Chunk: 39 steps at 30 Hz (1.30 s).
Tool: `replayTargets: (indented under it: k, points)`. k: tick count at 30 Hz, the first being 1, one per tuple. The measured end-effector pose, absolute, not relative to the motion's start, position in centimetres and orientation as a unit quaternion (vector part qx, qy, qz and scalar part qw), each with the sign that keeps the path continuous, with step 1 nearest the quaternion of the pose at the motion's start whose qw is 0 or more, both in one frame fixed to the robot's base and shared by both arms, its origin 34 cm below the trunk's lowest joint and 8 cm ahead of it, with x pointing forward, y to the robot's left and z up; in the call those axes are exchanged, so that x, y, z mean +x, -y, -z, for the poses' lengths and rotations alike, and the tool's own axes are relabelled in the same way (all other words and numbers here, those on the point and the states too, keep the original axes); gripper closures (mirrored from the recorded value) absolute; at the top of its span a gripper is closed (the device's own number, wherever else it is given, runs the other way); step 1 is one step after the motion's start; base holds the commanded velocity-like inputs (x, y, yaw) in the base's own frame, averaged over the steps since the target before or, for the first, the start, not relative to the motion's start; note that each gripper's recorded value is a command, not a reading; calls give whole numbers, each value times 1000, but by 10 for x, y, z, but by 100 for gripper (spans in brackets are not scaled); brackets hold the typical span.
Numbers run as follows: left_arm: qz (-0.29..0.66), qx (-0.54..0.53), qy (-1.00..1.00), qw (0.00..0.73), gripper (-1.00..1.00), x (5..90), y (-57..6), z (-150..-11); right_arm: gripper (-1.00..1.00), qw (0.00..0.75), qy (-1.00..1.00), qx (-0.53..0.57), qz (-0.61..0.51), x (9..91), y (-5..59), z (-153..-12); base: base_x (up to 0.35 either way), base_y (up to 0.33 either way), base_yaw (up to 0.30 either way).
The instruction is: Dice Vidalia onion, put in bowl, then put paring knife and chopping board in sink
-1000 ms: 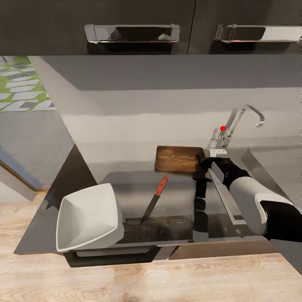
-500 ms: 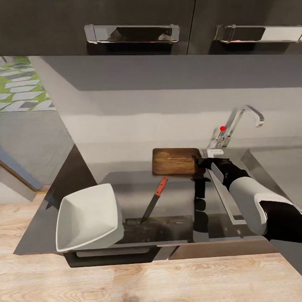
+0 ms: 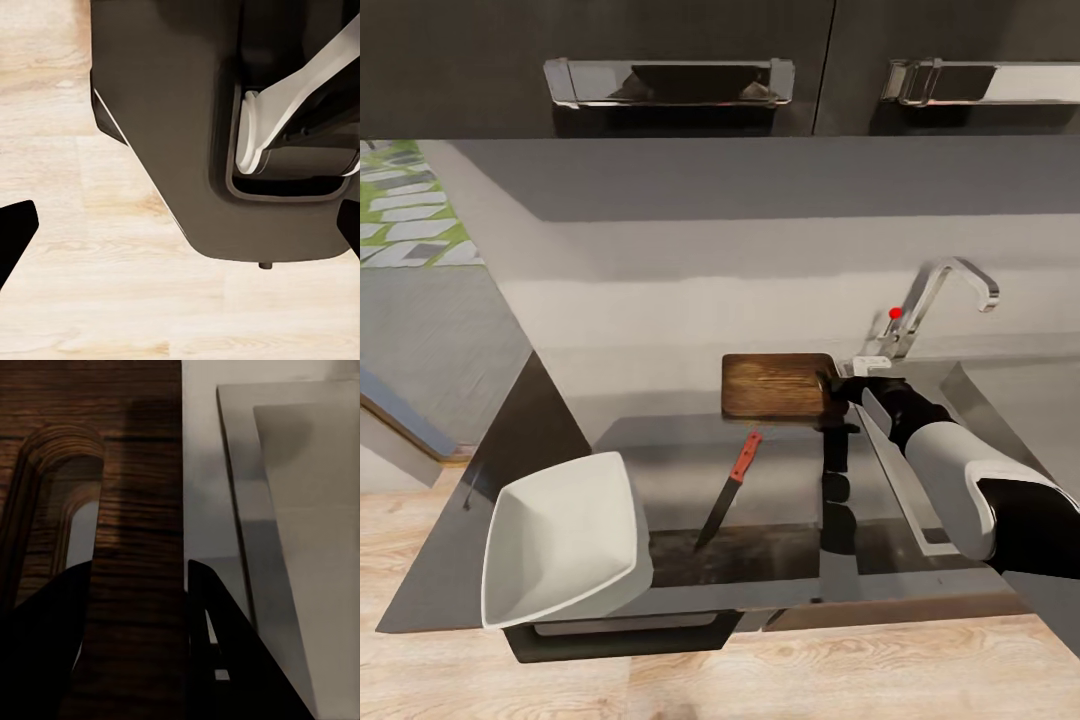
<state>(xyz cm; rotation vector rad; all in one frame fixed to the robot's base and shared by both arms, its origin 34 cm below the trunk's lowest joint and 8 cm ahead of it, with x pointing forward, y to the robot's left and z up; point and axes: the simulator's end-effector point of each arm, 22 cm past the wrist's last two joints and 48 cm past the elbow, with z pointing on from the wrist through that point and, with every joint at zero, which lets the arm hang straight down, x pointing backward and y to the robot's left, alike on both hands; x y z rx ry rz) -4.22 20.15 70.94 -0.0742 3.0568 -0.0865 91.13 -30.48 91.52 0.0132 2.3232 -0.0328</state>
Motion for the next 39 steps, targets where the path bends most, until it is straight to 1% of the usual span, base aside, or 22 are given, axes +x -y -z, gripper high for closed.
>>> replayTargets:
  k: [17,18,39]
  points:
    - [28,-24,-998,41,-100,-42,-201,-709,100,397,-918,5,12,911,304,-915,0,0,0]
    - [28,-24,-998,41,-100,-42,-201,-709,-100,397,-918,5,13,911,304,-915,0,0,0]
    - [28,-24,-998,41,-100,-42,-201,-709,-100,399,-917,4,13,911,305,-915,0,0,0]
